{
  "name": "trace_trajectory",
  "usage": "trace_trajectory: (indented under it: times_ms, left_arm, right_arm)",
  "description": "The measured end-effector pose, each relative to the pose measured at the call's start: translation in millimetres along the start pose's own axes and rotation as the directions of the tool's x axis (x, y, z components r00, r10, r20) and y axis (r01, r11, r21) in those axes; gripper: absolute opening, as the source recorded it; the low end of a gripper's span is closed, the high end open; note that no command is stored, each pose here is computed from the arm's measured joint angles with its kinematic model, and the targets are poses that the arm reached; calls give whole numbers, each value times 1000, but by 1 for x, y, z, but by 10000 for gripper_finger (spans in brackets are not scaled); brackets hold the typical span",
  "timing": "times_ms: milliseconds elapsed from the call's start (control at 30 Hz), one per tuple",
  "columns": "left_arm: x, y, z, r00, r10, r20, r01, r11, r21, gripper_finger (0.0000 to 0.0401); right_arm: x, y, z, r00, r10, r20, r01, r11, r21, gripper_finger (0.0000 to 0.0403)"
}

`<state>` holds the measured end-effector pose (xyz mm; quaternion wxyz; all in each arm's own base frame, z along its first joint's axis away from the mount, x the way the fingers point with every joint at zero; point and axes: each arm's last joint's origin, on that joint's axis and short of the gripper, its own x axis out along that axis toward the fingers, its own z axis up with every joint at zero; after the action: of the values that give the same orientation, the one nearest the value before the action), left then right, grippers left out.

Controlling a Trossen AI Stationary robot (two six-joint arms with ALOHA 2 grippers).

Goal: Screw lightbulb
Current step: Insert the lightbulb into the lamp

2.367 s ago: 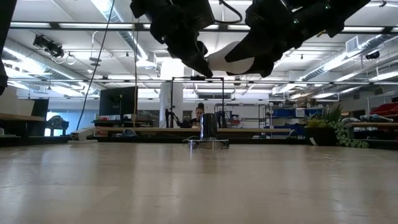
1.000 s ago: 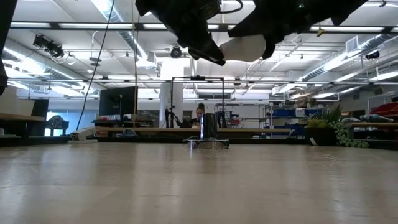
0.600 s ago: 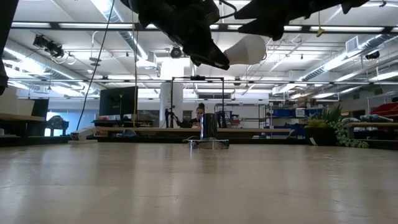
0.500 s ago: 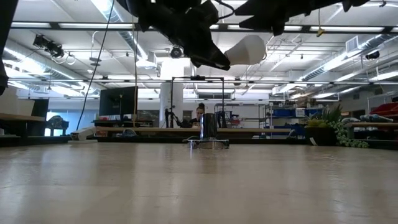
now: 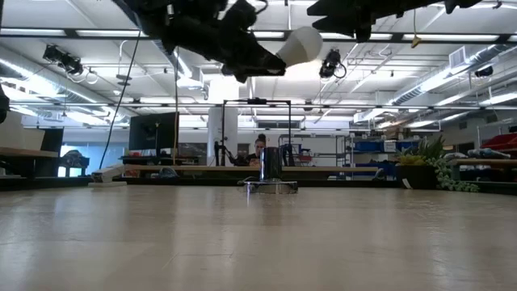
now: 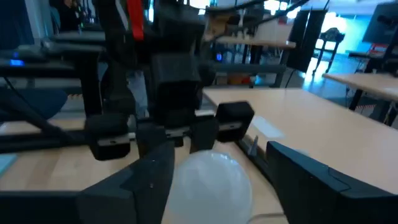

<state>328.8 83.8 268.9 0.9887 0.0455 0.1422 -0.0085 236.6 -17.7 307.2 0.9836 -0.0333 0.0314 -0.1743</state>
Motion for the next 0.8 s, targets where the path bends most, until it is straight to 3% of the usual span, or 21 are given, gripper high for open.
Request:
trace_trajectory:
  times_ms: [267, 567, 800]
  left_arm:
    - [-46, 5, -1, 972, 15, 234, -7, 999, -33, 97]
    - [-66, 4, -3, 889, -38, 457, 65, 997, -43, 97]
    - [-70, 3, 4, 848, -64, 526, 84, 996, -14, 97]
  right_arm:
    - [-18, -12, 10, 1000, -17, 9, 17, 1000, 9, 172]
    - [14, -4, 1, 984, 152, 88, -158, 985, 67, 80]
    - [41, 6, -7, 964, 159, 215, -181, 980, 87, 80]
